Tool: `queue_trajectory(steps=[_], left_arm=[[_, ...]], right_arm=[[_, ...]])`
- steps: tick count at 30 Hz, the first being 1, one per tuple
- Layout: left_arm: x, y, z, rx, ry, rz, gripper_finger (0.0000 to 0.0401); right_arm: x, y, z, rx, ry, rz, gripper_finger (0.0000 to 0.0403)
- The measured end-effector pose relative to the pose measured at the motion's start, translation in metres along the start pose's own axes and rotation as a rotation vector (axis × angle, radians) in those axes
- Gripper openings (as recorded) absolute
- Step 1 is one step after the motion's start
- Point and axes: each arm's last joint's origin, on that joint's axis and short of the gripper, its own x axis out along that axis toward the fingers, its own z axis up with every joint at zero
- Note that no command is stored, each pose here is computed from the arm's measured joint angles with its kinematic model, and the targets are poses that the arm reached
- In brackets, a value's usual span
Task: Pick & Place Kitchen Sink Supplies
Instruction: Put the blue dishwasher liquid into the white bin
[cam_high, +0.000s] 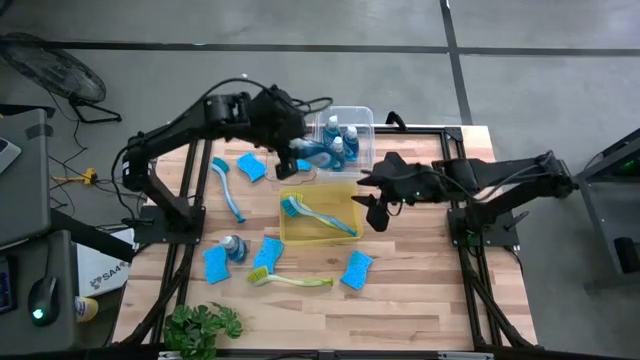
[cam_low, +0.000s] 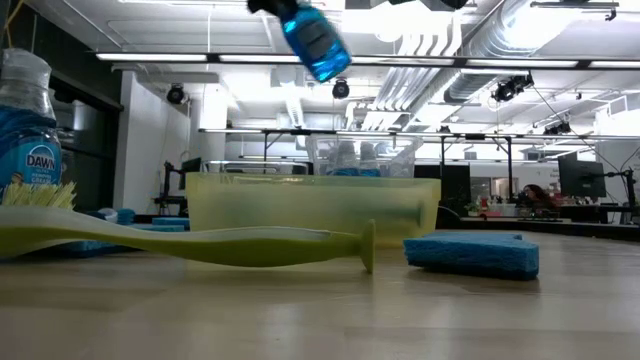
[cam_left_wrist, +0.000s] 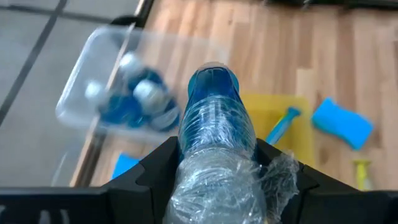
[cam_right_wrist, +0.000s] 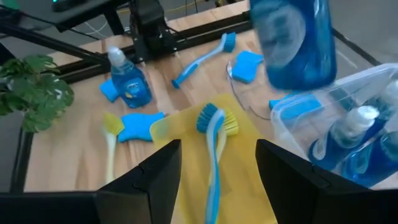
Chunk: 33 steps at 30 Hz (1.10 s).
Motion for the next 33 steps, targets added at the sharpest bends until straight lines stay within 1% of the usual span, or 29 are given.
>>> queue_trajectory(steps=[6, 10, 12, 15, 18, 23, 26, 29, 33], left_arm=[[0.025, -0.024, 0.014, 0.020, -0.055, -0.046, 0.0172], [0.053, -0.029, 0.022, 0.027, -0.072, -0.053, 0.0172], [0.068, -0.028, 0.025, 0.029, -0.072, -0.038, 0.0172], [0.090, -0.021, 0.027, 0.028, -0.066, 0.037, 0.0172], [0.104, -0.010, 0.026, 0.009, -0.046, 0.080, 0.0172], [0.117, 0.006, 0.026, -0.042, -0.037, 0.105, 0.0172], [0.123, 0.013, 0.024, -0.034, -0.021, 0.117, 0.0172], [0.127, 0.018, 0.020, -0.022, 0.014, 0.098, 0.0172], [0.130, 0.024, 0.013, 0.009, 0.087, 0.117, 0.0172]], right_arm=[[-0.002, -0.017, 0.012, -0.018, -0.027, -0.001, 0.0200], [-0.010, -0.024, 0.015, -0.006, -0.023, -0.030, 0.0200], [-0.019, -0.027, 0.015, 0.016, -0.015, -0.040, 0.0200], [-0.035, -0.031, 0.010, 0.070, 0.008, -0.074, 0.0200], [-0.054, -0.034, 0.004, 0.123, 0.018, -0.095, 0.0200], [-0.083, -0.036, -0.006, 0.178, 0.016, -0.076, 0.0200], [-0.094, -0.037, -0.011, 0.187, 0.022, -0.082, 0.0200], [-0.100, -0.037, -0.016, 0.191, 0.040, -0.083, 0.0200], [-0.102, -0.037, -0.020, 0.188, 0.069, -0.090, 0.0200]])
